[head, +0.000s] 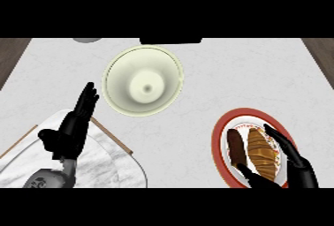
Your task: Pick the croissant from the plate and place it in the bowl
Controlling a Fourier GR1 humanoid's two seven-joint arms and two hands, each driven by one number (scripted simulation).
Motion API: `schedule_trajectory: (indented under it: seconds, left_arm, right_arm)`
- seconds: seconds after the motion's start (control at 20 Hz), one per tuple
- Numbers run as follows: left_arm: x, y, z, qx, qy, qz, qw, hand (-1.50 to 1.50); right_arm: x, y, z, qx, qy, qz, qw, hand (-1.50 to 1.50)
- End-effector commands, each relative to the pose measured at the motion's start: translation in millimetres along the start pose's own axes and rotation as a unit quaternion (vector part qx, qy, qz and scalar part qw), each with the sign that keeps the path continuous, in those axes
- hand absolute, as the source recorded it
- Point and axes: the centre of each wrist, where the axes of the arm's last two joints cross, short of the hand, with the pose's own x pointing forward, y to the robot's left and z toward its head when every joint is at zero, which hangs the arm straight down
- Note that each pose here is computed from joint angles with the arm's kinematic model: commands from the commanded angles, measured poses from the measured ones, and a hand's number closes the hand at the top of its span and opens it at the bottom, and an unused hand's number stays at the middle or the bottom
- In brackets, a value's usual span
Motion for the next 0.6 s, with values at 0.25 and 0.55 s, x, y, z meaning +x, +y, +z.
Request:
schedule_trajectory:
  seconds: [0.25, 0.55]
  left_arm:
    - [20.1, 0.6, -10.5, -0.012, 0.001, 0.005, 0.9999, 0.0]
    - [11.7, -24.1, -5.3, -0.024, -0.007, 0.003, 0.9997, 0.0]
  right_arm:
    - [73.7, -37.7, 23.0, -0.06, -0.015, 0.11, 0.992, -1.5]
    - [94.5, -54.7, -10.1, -0.022, 0.073, 0.145, 0.986, -1.5]
